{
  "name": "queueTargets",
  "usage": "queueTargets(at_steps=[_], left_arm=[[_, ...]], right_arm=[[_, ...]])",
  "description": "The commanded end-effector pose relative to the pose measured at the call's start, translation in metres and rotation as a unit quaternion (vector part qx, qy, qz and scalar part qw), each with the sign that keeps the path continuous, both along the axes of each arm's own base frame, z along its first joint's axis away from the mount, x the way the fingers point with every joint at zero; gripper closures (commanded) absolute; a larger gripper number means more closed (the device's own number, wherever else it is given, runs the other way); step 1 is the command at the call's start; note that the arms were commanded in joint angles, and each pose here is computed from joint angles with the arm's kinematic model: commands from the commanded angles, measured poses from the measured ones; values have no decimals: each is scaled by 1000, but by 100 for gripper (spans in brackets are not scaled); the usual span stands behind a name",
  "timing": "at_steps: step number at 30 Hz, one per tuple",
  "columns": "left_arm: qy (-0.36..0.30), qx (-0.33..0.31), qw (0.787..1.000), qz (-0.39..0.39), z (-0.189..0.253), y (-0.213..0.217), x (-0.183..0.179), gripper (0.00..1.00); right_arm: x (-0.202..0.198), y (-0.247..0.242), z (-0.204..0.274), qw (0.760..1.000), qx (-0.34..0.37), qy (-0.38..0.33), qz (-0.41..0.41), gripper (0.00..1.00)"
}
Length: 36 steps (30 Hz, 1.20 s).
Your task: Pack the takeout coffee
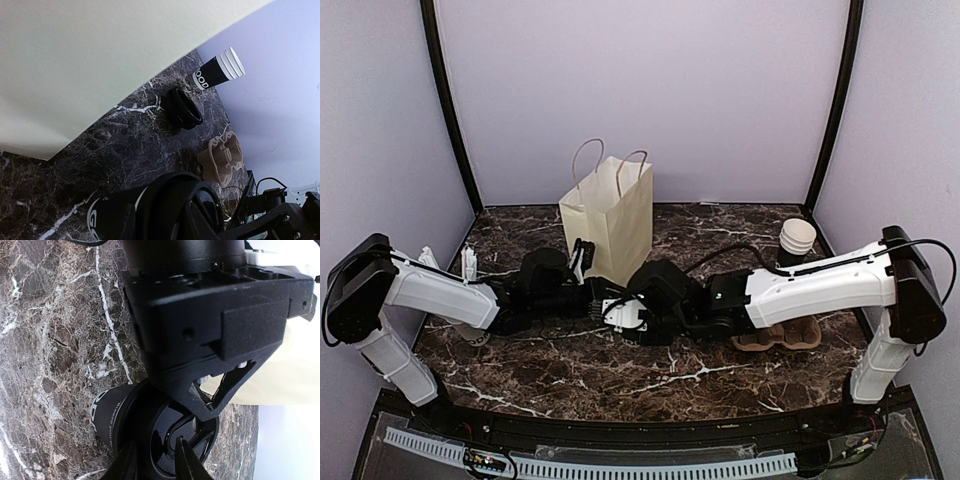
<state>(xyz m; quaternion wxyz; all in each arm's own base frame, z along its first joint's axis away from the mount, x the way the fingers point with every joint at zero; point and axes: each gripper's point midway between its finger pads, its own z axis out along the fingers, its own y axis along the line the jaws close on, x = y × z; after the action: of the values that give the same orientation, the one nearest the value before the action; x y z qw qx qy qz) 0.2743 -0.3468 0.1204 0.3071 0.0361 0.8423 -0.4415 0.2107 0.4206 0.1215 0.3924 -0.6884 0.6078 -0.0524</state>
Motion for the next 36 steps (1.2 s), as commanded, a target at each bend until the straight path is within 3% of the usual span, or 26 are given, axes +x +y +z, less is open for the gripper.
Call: queueTargets(at_steps=[1,8,20,29,36], left_arm=[[81,93,992,-1,-61,24,-25,69],[72,102,992,-1,-57,24,-22,69],[53,91,994,-9,-40,23,-22,68],[-34,64,997,-18,20,16,-12,41],[-60,66,996,-12,46,20,-9,34]], right_arm=[[-20,-47,-69,989,-120,80,-11,72],[-39,-7,24,980,1,192,41,69],[-36,-9,41,977,18,209,48,67],[-20,-25,54,975,39,216,29,61],[2,-38,60,967,73,244,0,60]])
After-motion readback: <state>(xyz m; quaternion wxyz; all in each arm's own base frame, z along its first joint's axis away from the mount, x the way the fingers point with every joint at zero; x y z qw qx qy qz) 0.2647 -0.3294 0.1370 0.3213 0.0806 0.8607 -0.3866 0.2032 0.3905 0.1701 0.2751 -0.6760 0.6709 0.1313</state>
